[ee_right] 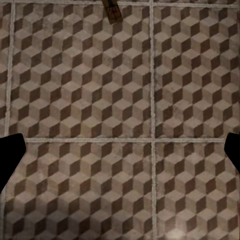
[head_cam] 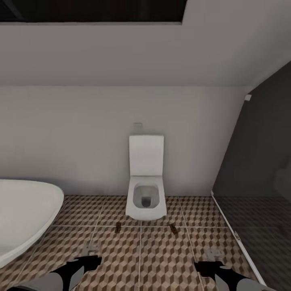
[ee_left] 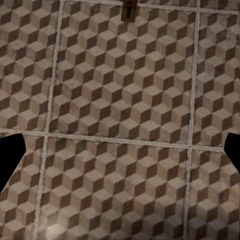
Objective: Take the four mousetraps from the cabinet in the bathroom and place them on the bathroom floor. Make sure all four end up on the same floor surface, and ensure that at least two of them are either under or directly next to the same bathroom sink.
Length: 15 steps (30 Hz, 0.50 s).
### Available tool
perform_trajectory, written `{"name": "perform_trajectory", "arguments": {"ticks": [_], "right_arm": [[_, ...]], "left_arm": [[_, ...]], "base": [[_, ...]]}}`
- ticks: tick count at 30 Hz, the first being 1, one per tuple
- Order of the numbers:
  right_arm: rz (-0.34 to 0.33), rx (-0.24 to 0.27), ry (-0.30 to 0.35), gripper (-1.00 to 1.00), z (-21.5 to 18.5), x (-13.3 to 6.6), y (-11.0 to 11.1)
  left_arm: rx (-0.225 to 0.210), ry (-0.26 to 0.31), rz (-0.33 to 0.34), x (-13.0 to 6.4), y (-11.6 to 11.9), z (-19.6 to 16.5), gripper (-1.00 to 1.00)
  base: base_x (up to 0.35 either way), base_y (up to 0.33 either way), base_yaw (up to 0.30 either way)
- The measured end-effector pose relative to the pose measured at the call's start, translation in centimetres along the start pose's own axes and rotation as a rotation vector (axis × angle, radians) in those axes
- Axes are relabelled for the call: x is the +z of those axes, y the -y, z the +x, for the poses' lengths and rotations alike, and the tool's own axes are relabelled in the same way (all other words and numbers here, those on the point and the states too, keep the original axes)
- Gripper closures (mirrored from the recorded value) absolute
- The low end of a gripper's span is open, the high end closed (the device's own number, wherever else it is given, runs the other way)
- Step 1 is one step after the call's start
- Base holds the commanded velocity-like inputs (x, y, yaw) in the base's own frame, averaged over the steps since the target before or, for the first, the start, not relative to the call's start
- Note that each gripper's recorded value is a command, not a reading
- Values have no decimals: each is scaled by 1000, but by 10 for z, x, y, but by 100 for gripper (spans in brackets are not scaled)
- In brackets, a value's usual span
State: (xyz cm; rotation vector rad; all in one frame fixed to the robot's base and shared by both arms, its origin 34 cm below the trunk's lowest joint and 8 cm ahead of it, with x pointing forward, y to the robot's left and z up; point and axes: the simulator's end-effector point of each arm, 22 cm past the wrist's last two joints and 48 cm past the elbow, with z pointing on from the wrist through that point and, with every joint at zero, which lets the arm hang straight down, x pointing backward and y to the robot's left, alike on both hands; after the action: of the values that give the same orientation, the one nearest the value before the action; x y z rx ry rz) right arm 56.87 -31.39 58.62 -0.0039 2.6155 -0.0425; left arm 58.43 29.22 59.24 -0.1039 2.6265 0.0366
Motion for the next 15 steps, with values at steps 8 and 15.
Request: {"name": "perform_trajectory", "arguments": {"ticks": [8,15], "right_arm": [[0,1,0,-100,0,0,0],[0,2,1,-100,0,0,0]], "left_arm": [[0,-1,0,0,0,0,-100],[-2,-6,1,0,0,2,-100]], "base": [[-291,0,0],[-79,0,0]]}}
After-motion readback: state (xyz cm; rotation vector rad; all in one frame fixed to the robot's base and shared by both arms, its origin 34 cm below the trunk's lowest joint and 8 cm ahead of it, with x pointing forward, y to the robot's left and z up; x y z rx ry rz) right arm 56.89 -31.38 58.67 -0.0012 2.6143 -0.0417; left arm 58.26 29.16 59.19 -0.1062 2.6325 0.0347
